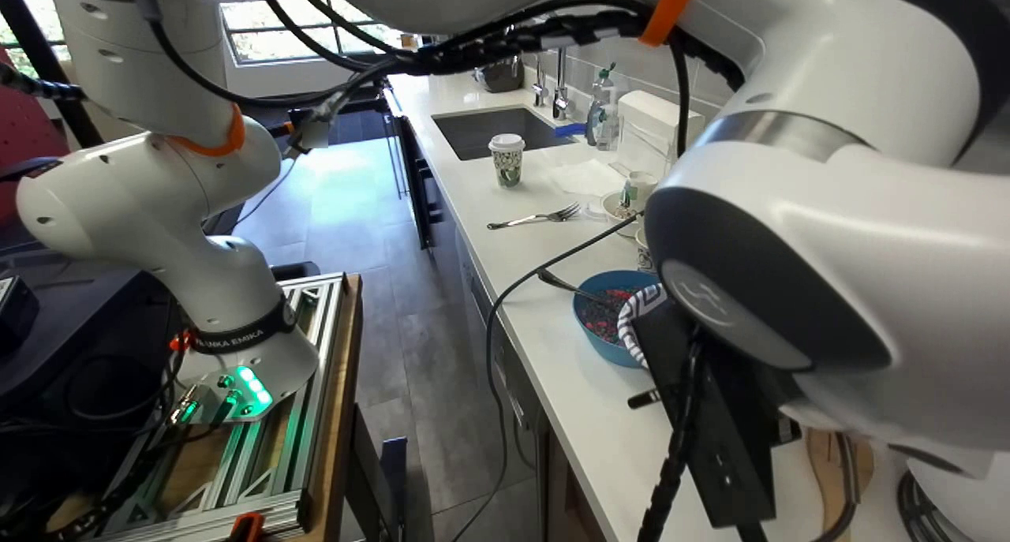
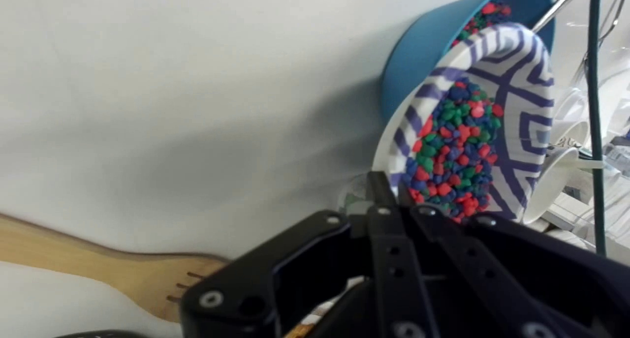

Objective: Pour the contents in the white and black bowl on the right into the blue bowl.

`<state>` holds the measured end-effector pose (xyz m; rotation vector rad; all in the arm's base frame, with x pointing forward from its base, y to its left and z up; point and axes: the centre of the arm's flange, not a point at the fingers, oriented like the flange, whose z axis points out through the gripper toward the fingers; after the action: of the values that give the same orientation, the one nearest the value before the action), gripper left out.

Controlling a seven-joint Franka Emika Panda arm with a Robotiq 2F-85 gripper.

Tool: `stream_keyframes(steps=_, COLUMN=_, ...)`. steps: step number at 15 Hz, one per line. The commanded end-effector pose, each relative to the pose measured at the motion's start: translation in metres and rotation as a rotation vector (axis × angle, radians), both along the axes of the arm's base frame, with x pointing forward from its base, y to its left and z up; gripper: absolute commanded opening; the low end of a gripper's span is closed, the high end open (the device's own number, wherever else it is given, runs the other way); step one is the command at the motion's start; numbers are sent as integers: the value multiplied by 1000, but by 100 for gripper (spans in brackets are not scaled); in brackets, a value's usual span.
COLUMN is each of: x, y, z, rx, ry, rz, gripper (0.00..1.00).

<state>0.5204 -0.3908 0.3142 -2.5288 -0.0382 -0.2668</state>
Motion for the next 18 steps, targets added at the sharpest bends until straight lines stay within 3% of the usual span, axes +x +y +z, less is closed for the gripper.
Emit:
stream_keyframes(steps=1, x=1, y=44, z=20, rx=-15, ry=35, rz=-46, gripper=0)
stream_keyframes(steps=10, x=-4, y=98, z=33, rx=-224, ry=54, rz=-208, gripper=0)
stream_keyframes(steps=18, x=-22, y=120, z=52, rx=-343, ry=80, rz=-266, gripper=0)
